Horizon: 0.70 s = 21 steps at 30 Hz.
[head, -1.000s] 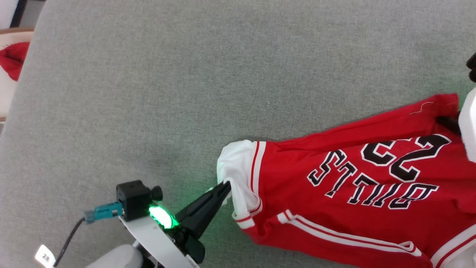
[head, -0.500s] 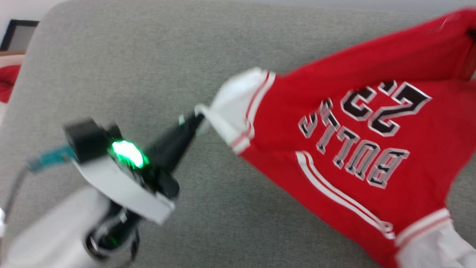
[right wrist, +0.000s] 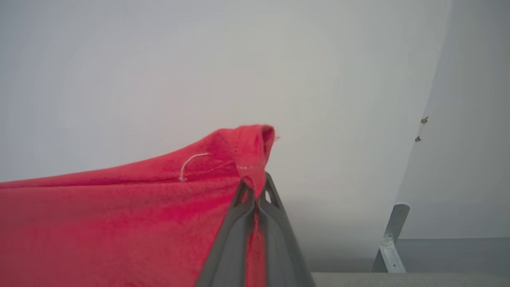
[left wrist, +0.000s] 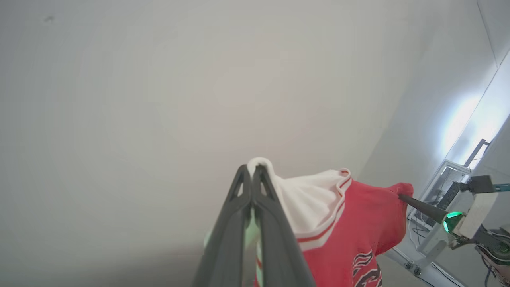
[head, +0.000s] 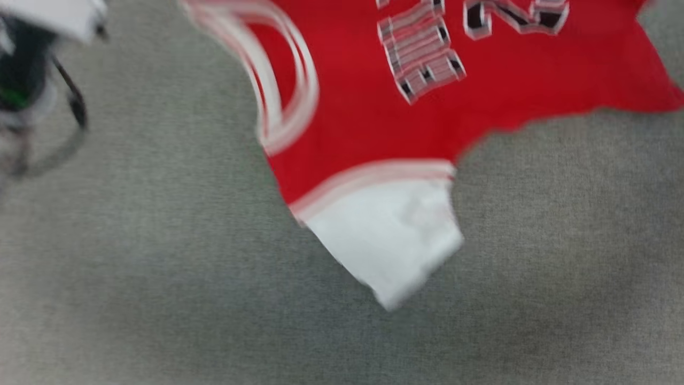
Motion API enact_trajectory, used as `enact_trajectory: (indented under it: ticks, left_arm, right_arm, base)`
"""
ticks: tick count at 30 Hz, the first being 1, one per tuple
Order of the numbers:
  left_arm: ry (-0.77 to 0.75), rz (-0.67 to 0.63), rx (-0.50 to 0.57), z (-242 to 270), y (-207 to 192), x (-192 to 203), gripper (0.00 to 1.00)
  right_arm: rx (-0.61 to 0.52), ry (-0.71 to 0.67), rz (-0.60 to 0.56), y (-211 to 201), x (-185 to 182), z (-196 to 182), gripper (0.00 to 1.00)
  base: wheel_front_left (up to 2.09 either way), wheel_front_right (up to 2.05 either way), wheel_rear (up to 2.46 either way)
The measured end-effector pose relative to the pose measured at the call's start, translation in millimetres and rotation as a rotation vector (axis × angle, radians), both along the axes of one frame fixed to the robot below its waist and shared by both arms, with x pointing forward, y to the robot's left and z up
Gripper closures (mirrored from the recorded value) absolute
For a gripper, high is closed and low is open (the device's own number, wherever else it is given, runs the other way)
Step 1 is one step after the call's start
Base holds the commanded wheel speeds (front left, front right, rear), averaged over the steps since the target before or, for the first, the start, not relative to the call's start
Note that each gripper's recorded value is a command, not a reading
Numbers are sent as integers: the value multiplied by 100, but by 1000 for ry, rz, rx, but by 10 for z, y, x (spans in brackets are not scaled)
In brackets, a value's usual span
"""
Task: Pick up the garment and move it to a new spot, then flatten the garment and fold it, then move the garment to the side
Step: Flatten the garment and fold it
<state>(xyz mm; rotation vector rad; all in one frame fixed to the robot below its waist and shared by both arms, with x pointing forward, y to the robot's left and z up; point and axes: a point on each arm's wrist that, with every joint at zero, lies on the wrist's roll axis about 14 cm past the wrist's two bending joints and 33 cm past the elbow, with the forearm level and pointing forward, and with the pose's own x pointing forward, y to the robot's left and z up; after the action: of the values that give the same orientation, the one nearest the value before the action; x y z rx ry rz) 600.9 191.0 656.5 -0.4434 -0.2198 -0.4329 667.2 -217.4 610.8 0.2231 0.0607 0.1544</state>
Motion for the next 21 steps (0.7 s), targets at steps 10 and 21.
enact_trajectory:
  ticks: [10,21]
  left_arm:
    - [-257,108,-86,1070,77,757,100]
    - [-208,-3,-101,878,-232,714,100]
  right_arm:
    - [58,-326,-158,-321,379,976,100]
    - [51,-244,-145,-282,493,758,100]
  base:
    - [0,0,0]
    - [0,0,0]
